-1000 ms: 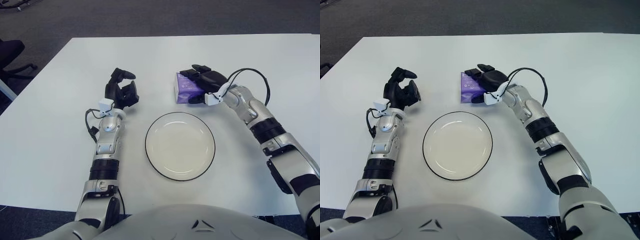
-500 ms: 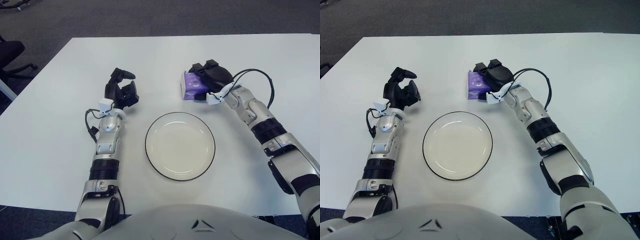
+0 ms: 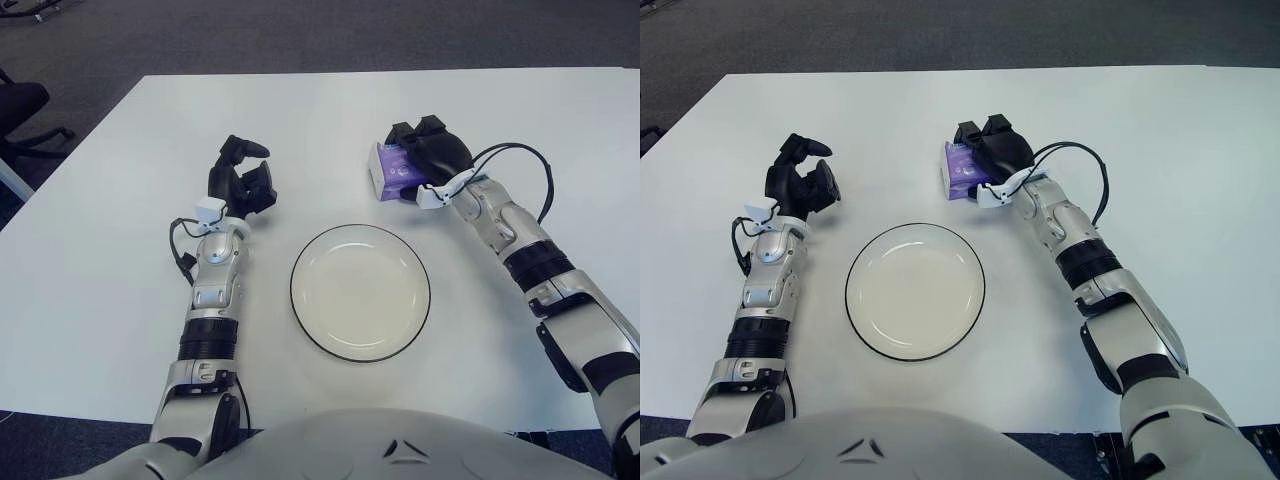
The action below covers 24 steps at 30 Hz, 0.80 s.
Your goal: Put the tissue paper into the plate.
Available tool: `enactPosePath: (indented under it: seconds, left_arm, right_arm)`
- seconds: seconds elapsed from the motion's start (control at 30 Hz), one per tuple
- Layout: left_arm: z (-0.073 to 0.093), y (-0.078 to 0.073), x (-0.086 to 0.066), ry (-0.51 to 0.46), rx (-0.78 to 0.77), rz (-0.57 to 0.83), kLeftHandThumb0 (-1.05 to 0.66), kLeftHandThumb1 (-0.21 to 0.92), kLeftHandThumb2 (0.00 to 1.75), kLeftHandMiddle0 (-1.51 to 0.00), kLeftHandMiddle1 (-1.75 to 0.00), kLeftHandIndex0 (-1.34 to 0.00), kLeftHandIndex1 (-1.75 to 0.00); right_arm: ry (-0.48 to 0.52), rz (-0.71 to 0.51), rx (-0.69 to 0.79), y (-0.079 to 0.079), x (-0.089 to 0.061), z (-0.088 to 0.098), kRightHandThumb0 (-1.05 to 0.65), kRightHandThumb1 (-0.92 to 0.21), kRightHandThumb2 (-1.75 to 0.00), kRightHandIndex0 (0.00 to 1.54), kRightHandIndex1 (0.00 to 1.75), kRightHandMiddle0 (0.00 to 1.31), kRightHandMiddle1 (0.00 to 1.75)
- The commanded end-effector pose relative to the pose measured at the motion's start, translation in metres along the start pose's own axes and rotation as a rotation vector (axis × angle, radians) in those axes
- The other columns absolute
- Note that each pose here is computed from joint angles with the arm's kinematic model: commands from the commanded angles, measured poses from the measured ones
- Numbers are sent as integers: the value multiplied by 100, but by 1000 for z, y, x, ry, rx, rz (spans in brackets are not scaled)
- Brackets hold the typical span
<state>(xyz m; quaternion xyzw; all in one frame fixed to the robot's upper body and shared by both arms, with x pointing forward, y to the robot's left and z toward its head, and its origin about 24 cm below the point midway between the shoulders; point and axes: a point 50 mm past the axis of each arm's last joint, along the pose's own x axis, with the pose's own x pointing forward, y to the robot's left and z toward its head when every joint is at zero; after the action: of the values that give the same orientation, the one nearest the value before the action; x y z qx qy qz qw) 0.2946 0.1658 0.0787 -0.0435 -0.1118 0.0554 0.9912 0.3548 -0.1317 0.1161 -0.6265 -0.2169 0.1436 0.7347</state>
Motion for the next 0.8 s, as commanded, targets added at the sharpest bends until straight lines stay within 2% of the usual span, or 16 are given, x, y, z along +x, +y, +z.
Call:
enactPosePath:
  seconds: [0.0, 0.23, 0.33, 0.5, 0.77]
  left_arm:
    - [-73, 17, -68, 324, -17, 104, -42, 50, 109, -120, -175, -47, -175]
    - [-73, 18, -68, 327, -15, 109, -42, 50, 109, -119, -175, -47, -175]
    - [-73, 18, -67, 326, -15, 110, -42, 50, 109, -120, -175, -47, -175]
    - [-73, 20, -67, 331, -17, 107, -42, 51, 108, -119, -175, -47, -175]
    - [-73, 21, -65, 331, -16, 105, -42, 51, 108, -119, -175, -46, -175]
  right_arm:
    - [65, 81, 46, 19, -16, -17, 0, 3, -158, 97, 138, 70, 175]
    - [66, 53, 82, 12, -16, -19, 0, 3, -164, 93, 153, 66, 175]
    - [58, 22, 105, 1, -16, -18, 0, 1, -162, 91, 156, 64, 175]
    - [13, -122, 167, -25, -17, -5, 0, -1, -162, 89, 159, 62, 175]
    - [-47, -271, 248, -46, -20, 7, 0, -3, -159, 87, 160, 60, 175]
